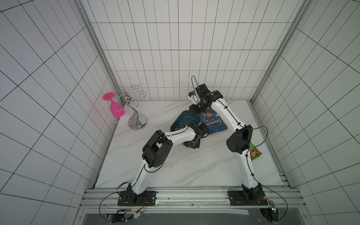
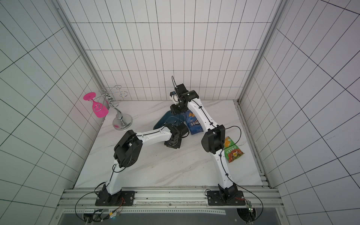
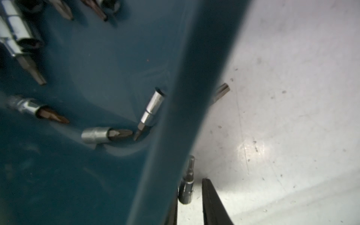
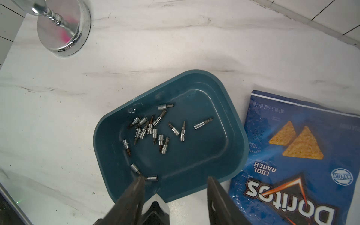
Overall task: Put the bit on the desktop into the storage box
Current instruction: Place the screwdriver bit in the storage box, then pick up the screwdriver bit from the center of the board.
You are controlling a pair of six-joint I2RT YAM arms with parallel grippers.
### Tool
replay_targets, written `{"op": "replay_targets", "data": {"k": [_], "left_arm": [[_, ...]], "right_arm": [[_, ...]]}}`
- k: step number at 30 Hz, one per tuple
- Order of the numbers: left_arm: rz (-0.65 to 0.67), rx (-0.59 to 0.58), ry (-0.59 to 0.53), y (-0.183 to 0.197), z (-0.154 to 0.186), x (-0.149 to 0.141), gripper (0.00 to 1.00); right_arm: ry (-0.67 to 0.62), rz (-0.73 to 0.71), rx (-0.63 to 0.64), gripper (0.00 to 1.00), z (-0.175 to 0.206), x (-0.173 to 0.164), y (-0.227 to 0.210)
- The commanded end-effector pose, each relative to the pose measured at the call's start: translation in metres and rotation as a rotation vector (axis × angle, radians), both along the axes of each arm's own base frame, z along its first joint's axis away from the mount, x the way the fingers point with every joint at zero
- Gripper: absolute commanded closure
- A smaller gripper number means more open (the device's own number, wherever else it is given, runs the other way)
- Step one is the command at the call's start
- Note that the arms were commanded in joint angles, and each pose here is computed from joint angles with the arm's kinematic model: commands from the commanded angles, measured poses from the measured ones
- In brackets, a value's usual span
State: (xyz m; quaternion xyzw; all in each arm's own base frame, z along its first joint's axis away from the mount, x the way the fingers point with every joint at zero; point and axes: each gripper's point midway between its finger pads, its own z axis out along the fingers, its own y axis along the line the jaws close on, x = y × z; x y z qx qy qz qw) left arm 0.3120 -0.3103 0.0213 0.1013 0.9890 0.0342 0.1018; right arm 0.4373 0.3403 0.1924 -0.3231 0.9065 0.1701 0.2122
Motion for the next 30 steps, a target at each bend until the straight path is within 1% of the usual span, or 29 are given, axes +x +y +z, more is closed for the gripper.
{"op": "replay_targets", "data": {"k": [1, 3, 6, 10, 13, 18, 25, 28, 30], "left_arm": [[-0.013, 0.002, 0.014, -0.004, -0.004, 0.002, 0.77], [-0.008, 0.003, 0.017, -0.003, -0.004, 0.001, 0.78], [-0.007, 0.009, 0.031, -0.001, -0.006, -0.004, 0.82], [-0.007, 0.007, 0.032, 0.0, -0.003, -0.009, 0.91], [-0.004, 0.0, 0.019, -0.001, 0.004, -0.011, 1.0], [-0.013, -0.022, -0.009, -0.002, 0.028, -0.015, 1.0], [0.005, -0.058, -0.039, 0.005, 0.068, -0.024, 1.0], [0.012, -0.065, -0.06, 0.011, 0.086, -0.026, 1.0], [0.014, -0.068, -0.085, 0.014, 0.102, -0.024, 1.0]], "right_arm": [[-0.026, -0.01, 0.023, 0.45, 0.025, -0.005, -0.009], [-0.023, -0.012, 0.023, 0.45, 0.026, -0.006, -0.01], [-0.022, -0.017, 0.028, 0.45, 0.027, -0.007, -0.011], [-0.025, -0.018, 0.039, 0.45, 0.033, -0.009, -0.01], [-0.03, -0.024, 0.042, 0.45, 0.037, -0.01, -0.012], [-0.04, -0.039, 0.018, 0.45, 0.042, -0.015, -0.023], [-0.023, -0.076, -0.024, 0.45, 0.035, -0.024, -0.046], [-0.028, -0.123, -0.041, 0.45, 0.035, -0.023, -0.058], [-0.02, -0.182, -0.045, 0.45, 0.034, -0.019, -0.07]]}}
